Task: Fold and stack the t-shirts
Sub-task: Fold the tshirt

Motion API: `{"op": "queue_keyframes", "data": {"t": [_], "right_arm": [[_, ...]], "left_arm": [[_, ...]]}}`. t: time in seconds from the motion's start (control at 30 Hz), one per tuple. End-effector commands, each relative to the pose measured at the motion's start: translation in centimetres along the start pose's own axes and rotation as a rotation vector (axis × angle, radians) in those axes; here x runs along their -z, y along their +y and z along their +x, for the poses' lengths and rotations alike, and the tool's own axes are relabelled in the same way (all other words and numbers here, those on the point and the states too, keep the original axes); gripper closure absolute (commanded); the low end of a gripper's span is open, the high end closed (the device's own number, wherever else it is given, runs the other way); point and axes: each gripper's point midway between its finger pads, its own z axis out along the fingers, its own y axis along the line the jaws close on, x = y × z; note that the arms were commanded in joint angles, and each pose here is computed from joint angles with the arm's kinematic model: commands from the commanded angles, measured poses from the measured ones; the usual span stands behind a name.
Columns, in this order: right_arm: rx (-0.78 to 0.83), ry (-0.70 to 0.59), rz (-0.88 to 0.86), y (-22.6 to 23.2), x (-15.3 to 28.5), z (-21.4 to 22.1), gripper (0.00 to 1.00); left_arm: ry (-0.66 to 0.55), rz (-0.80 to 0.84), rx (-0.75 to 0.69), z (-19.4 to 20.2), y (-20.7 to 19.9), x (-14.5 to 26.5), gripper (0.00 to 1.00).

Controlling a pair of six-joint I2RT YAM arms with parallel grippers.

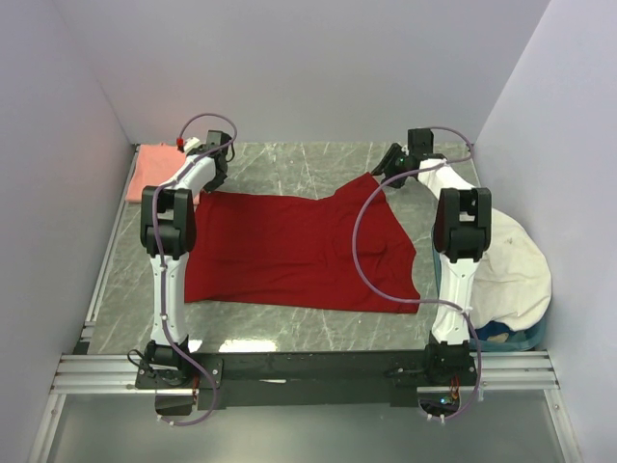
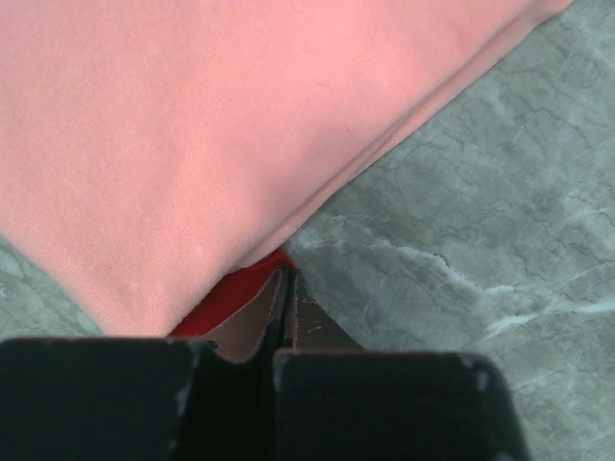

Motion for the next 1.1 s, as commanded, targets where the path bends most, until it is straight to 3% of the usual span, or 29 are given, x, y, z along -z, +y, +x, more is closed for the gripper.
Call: {"op": "queue_keyframes", "data": {"t": [0.0, 0.5, 0.73, 0.83, 1.07], "right_arm": [[0.040, -0.029, -0.039, 1.3, -0.3, -1.9, 0.46], [0.011, 0.025, -0.057, 1.1, -2.3, -0.9, 0.52], [-0.017, 0.050, -0.107, 2.0, -2.4, 0.0, 0.71], [-0.025, 0.056, -0.120, 2.1, -2.1, 0.0, 0.87], [-0.024, -0.009, -0.160, 3.3, 0.4, -1.6, 1.00]], "left_arm": [[-0.007, 0.063, 0.000, -1.2, -0.9, 2.0, 1.00], [-0.024, 0.090, -0.002, -2.0, -1.1, 3.0, 1.00], [-0.025, 0.099, 0.002, -2.3, -1.1, 3.4, 1.00], [-0.037, 0.103, 0.004, -2.7, -1.1, 3.9, 1.00], [-0.060, 0.112, 0.009, -4.0, -1.0, 4.9, 1.00]]}}
